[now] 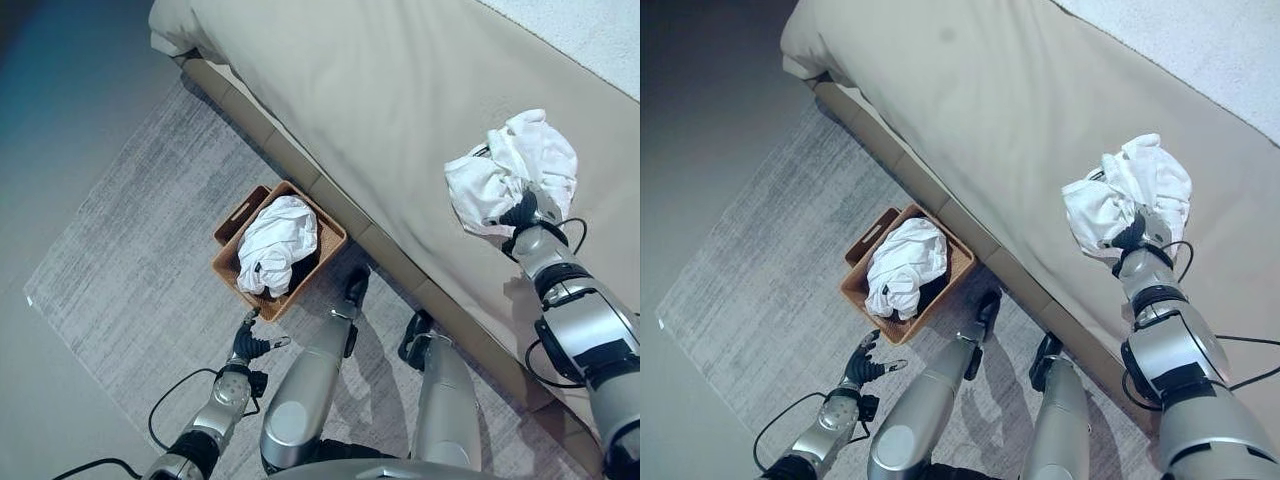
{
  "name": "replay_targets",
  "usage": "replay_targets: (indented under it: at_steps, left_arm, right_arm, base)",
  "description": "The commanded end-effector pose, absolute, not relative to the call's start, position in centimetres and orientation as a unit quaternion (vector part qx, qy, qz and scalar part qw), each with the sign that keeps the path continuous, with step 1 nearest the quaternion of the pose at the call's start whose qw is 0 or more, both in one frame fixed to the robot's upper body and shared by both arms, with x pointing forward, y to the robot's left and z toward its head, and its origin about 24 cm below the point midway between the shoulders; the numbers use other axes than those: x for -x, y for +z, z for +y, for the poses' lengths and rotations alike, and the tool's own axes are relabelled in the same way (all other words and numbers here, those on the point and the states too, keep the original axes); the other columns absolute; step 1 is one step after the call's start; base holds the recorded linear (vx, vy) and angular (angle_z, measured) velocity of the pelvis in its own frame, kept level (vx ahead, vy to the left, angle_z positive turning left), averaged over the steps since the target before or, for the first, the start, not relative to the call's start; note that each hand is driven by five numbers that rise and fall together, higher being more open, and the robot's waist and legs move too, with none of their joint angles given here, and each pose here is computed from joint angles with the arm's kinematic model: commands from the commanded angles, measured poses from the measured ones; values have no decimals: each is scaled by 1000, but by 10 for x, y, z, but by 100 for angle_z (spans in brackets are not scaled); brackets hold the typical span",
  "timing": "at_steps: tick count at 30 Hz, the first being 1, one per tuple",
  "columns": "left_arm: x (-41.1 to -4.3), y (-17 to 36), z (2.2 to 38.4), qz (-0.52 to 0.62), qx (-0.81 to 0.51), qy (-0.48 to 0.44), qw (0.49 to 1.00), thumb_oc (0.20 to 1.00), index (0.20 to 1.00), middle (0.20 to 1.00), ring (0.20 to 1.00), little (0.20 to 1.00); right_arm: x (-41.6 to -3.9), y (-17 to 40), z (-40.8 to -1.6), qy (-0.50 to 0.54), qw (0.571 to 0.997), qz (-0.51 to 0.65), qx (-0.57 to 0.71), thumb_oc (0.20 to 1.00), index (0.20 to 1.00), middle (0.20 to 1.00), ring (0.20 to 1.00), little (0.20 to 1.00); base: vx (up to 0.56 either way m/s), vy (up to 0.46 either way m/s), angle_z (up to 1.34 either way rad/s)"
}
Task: Pick up clothes into the bucket
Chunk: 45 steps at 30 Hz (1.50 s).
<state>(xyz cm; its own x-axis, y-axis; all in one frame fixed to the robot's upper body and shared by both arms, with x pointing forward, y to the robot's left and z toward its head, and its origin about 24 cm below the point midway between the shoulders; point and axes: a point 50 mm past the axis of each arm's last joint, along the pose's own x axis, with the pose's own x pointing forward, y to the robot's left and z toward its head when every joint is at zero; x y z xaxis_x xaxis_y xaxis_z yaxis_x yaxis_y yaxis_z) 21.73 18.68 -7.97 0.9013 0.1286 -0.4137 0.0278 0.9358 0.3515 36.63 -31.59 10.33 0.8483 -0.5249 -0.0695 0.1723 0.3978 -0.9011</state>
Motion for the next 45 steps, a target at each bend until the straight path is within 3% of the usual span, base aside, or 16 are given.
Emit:
replay_targets:
  at_steps: [1,2,3,4,5,11,15,18,19,26,30,34,35,40,41,45]
  left_arm:
    - [-210,-78,194,222,-164,37,960,1000,1000,1000,1000,1000]
    - [-212,-77,192,220,-159,34,962,1000,1000,1000,1000,1000]
    - [-212,-77,190,221,-156,32,962,1000,1000,1000,1000,1000]
    - [-215,-76,187,220,-155,28,963,1000,1000,1000,1000,1000]
    - [-214,-77,187,223,-155,28,962,1000,1000,1000,1000,1000]
    - [-220,-75,185,215,-158,44,963,1000,1000,1000,1000,1000]
    - [-217,-72,189,201,-158,60,965,1000,1000,1000,1000,1000]
    - [-217,-71,192,191,-168,68,965,1000,1000,1000,1000,1000]
    - [-219,-68,197,183,-170,77,965,1000,1000,1000,1000,1000]
    - [-234,-45,206,126,-167,86,974,1000,1000,1000,1000,1000]
    - [-245,-17,212,63,-155,79,983,1000,1000,1000,1000,1000]
    - [-258,32,215,-29,-115,44,992,1000,1000,1000,1000,1000]
    - [-262,53,214,-63,-99,18,993,1000,1000,1000,1000,1000]
    - [-273,88,210,-115,-90,-36,989,1000,1000,1000,1000,1000]
    - [-282,119,201,-159,-108,-83,978,1000,1000,1000,1000,1000]
    - [-293,144,183,-190,-129,-143,963,1000,1000,1000,1000,1000]
  right_arm:
    - [-348,111,-353,-250,774,245,528,1000,1000,1000,1000,1000]
    - [-347,109,-355,-246,772,248,530,1000,1000,1000,1000,1000]
    - [-345,106,-356,-241,771,253,532,843,843,843,843,843]
    - [-350,112,-351,-240,776,236,533,313,313,313,313,313]
    - [-350,110,-351,-239,776,238,534,200,200,200,200,200]
    - [-380,146,-312,-260,810,107,515,200,200,200,200,200]
    - [-392,199,-291,-299,825,-49,478,200,200,200,200,200]
    - [-386,239,-284,-331,803,-159,470,200,200,200,200,200]
    - [-377,276,-280,-354,776,-237,465,200,200,200,200,200]
    - [-340,341,-278,-404,725,-388,401,200,200,200,200,200]
    - [-332,350,-271,-381,728,-420,386,200,200,200,200,200]
    - [-335,342,-260,-308,775,-412,366,200,200,200,200,200]
    - [-340,330,-258,-267,808,-393,348,200,200,200,200,200]
    - [-344,313,-252,-193,841,-359,355,200,200,200,200,200]
    - [-346,300,-246,-134,860,-335,362,200,200,200,200,200]
    - [-344,282,-237,-46,881,-294,367,200,200,200,200,200]
  base:
    - [-34,50,-8]
    - [43,23,-8]
    - [-127,73,-10]
    - [50,3,-8]
    - [-120,68,-13]
    - [-41,34,-12]
    - [-19,33,-24]
    - [0,34,-25]
    - [5,29,-22]
    - [52,28,-30]
    - [120,8,-30]
    - [137,-25,-27]
    - [128,-37,-9]
    - [92,-42,-4]
    - [112,-50,-6]
    - [114,-58,8]
